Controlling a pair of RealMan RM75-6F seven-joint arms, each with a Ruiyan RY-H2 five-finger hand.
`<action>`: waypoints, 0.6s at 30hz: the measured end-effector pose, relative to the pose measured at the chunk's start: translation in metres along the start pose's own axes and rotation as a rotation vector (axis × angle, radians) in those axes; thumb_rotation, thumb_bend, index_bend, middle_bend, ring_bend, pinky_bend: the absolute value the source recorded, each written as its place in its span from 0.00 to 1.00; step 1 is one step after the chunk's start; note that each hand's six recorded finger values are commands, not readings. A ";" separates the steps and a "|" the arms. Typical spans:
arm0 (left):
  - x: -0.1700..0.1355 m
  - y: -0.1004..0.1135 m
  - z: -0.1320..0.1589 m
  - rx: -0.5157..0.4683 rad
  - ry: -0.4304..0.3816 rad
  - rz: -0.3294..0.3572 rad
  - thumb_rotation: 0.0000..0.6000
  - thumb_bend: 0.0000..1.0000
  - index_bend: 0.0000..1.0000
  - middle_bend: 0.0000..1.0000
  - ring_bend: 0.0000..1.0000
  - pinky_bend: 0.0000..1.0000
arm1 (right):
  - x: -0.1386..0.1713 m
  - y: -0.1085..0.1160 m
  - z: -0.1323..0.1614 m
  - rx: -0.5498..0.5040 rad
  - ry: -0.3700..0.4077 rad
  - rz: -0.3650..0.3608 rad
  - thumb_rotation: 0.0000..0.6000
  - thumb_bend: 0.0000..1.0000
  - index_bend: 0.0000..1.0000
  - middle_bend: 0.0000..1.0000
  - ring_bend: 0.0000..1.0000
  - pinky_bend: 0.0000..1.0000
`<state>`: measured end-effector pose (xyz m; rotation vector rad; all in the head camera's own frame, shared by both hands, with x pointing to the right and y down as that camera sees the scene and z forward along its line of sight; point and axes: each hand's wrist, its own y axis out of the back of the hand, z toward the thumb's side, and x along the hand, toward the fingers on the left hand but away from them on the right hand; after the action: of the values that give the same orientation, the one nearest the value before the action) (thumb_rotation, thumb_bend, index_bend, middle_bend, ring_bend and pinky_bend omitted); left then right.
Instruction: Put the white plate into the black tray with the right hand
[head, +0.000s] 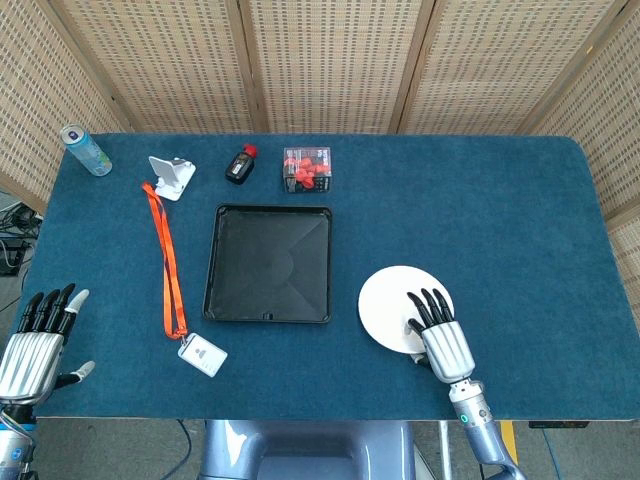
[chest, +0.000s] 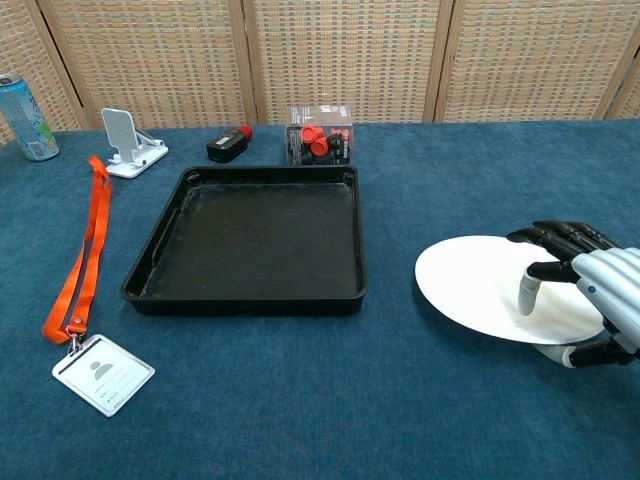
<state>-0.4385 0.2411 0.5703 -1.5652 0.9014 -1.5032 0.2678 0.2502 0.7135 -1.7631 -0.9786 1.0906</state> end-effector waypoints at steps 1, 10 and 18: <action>0.000 0.000 0.000 0.000 0.000 0.000 1.00 0.03 0.00 0.00 0.00 0.00 | 0.000 0.000 0.000 0.000 -0.001 -0.001 1.00 0.46 0.59 0.24 0.05 0.09; 0.000 0.000 0.001 -0.003 -0.003 0.002 1.00 0.03 0.00 0.00 0.00 0.00 | -0.001 0.000 -0.002 0.001 -0.006 -0.005 1.00 0.46 0.62 0.27 0.06 0.09; 0.000 0.000 0.001 -0.005 -0.005 0.001 1.00 0.02 0.00 0.00 0.00 0.00 | -0.001 0.000 -0.003 -0.001 -0.010 -0.004 1.00 0.58 0.63 0.27 0.07 0.08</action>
<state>-0.4374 0.2409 0.5705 -1.5710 0.9033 -1.4965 0.2700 0.2484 0.7145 -1.7573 -0.9880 1.0972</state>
